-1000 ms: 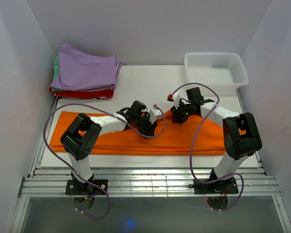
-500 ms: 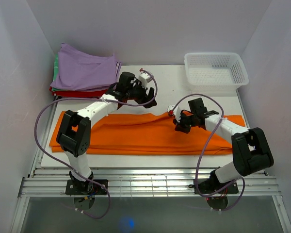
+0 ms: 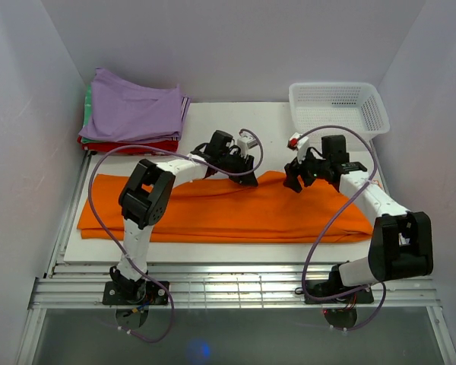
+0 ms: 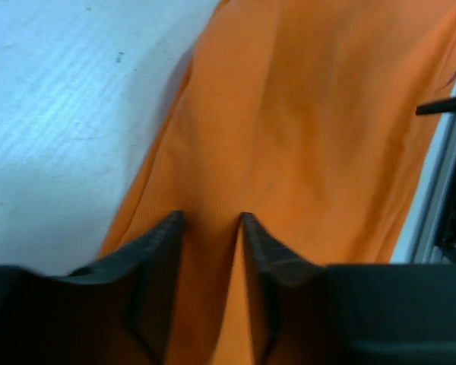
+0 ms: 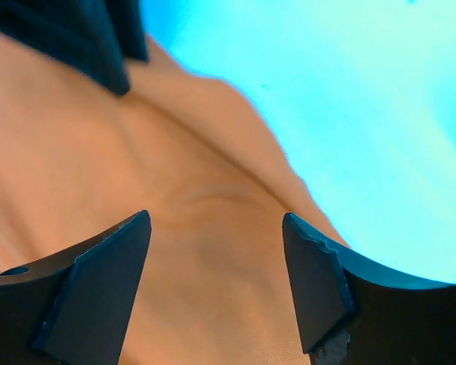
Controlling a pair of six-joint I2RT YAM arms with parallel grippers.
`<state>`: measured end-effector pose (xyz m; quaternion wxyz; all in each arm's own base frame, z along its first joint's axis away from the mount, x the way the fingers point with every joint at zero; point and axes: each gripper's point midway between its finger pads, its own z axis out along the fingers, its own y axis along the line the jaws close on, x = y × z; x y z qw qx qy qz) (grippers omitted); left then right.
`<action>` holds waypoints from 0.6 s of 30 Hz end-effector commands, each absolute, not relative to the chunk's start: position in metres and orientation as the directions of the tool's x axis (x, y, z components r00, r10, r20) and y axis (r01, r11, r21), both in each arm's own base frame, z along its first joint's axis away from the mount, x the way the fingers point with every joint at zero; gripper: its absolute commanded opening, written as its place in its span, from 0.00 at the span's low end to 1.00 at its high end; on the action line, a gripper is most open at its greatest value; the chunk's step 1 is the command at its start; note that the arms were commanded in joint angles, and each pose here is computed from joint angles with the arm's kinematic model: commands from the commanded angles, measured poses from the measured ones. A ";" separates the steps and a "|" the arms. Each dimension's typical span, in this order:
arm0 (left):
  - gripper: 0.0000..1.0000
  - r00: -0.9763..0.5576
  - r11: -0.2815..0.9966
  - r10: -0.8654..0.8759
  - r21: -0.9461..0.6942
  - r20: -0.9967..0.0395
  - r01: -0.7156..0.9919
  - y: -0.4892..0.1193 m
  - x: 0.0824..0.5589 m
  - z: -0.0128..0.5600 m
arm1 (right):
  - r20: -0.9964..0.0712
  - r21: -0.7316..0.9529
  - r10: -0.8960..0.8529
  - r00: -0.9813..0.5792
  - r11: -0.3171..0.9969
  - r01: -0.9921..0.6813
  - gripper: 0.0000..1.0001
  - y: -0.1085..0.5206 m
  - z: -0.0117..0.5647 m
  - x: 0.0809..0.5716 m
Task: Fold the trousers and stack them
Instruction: Fold the trousers
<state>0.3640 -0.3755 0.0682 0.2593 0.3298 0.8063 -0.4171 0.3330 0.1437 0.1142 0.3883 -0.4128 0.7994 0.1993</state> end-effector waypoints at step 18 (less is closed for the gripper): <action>0.00 -0.244 0.320 0.637 -0.037 -0.732 0.947 -0.378 0.272 0.024 | -0.739 0.184 -0.513 -0.437 0.471 -0.863 0.75 0.170 0.083 0.342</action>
